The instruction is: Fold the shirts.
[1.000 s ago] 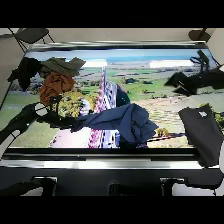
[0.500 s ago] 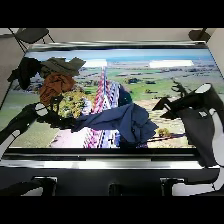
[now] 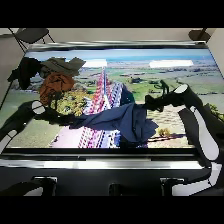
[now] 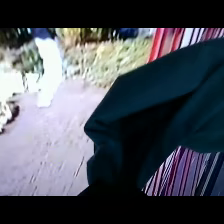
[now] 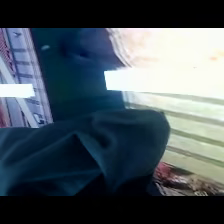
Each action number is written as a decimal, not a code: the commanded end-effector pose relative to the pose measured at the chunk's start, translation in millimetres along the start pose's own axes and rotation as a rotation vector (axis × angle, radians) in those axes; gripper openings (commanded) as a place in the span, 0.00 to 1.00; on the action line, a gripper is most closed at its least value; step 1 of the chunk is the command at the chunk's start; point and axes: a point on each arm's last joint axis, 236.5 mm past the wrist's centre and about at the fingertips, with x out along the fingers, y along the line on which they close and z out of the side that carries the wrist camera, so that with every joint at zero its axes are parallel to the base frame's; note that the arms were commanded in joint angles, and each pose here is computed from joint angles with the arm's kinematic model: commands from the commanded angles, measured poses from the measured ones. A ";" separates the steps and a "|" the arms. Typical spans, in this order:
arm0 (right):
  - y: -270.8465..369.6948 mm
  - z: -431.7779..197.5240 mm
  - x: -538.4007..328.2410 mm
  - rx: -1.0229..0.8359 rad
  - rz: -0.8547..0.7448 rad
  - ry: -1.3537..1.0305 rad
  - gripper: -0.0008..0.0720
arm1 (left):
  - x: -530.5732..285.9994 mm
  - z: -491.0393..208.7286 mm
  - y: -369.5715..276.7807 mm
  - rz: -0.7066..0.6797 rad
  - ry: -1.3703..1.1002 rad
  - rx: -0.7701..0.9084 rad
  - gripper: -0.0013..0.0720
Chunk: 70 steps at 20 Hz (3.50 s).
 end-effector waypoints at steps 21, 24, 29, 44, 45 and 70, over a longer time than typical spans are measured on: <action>304.2 -117.6 -555.9 -0.770 -0.100 -1.438 0.07 | -602.7 13.6 -92.0 -0.003 -1.564 0.183 0.06; 292.5 -120.1 -532.0 -0.765 -0.129 -1.325 0.07 | -593.4 11.2 -84.7 0.037 -1.521 0.177 0.06; 286.5 -146.4 -532.8 -0.779 -0.164 -1.301 0.07 | -592.5 -21.8 -82.7 0.056 -1.492 0.180 0.06; 209.9 -107.0 -492.8 -0.585 -0.402 -1.053 0.07 | -514.7 15.3 -50.9 0.181 -1.186 0.166 0.06; 191.3 -83.3 -461.8 -0.548 -0.424 -0.930 0.07 | -485.7 37.1 -43.0 0.193 -1.092 0.158 0.06; -81.5 35.3 -159.6 0.088 -0.472 0.054 0.82 | -72.2 79.8 121.3 0.037 0.149 -0.216 0.81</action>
